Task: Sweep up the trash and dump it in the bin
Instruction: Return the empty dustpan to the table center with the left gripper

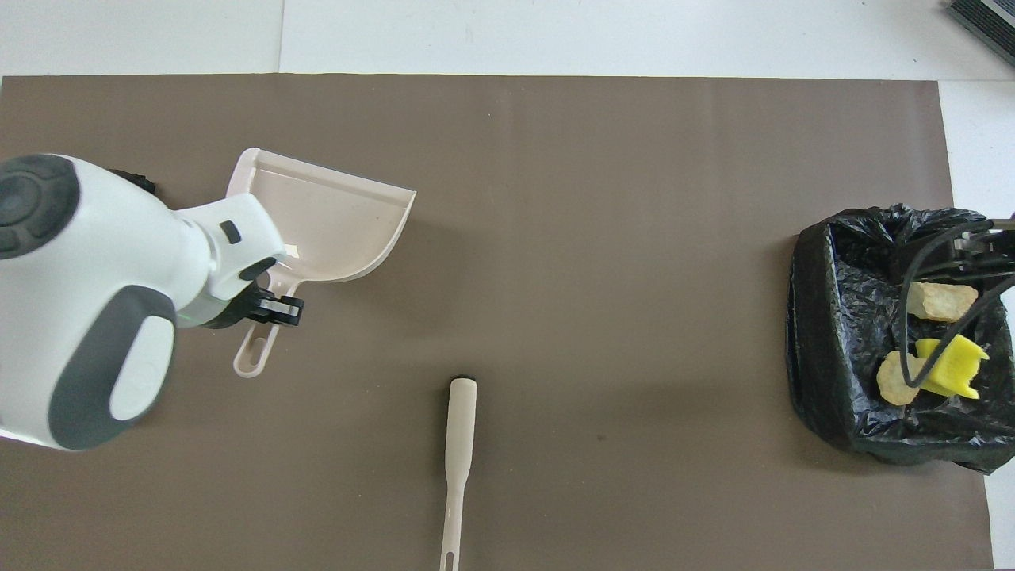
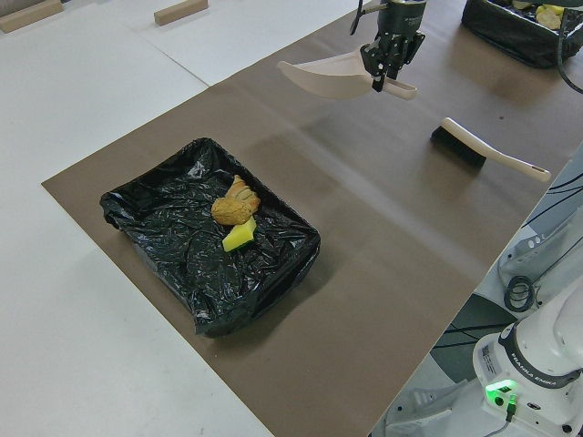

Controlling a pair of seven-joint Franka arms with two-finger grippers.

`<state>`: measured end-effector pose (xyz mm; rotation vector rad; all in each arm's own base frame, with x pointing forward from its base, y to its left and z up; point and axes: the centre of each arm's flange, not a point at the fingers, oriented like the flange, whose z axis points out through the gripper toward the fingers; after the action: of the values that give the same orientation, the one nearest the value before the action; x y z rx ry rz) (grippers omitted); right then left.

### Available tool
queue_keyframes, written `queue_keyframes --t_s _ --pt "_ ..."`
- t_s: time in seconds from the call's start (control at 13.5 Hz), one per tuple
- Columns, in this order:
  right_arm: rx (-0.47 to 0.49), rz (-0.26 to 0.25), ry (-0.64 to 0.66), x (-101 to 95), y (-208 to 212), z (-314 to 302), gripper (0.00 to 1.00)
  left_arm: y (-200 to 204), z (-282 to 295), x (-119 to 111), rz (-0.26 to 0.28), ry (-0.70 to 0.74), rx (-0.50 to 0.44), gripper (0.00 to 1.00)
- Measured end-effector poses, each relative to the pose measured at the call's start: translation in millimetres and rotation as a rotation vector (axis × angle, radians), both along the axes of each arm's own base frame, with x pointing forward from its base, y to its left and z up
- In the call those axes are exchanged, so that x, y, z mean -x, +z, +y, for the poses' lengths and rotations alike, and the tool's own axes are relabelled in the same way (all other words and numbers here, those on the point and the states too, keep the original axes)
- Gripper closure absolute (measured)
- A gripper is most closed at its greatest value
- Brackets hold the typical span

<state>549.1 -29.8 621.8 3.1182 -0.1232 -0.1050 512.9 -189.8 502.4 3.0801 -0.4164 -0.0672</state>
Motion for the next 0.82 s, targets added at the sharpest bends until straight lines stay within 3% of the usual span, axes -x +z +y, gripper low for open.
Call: queue_keyframes --t_s 0.15,0.37,0.67,0.82 --pt "0.0 0.0 0.0 0.0 0 0 0.0 -21 -69 21 -0.041 0.04 0.02 0.69" --pt "0.0 0.0 0.0 0.0 0 0 0.0 -77 -156 42 -0.062 -0.031 0.044 0.69" --pt "0.0 0.0 0.0 0.0 0 0 0.0 -106 -185 14 -0.077 0.002 0.105 0.69" --pt "0.0 0.0 0.0 0.0 0 0 0.0 -116 -201 11 -0.077 0.025 0.131 0.69"
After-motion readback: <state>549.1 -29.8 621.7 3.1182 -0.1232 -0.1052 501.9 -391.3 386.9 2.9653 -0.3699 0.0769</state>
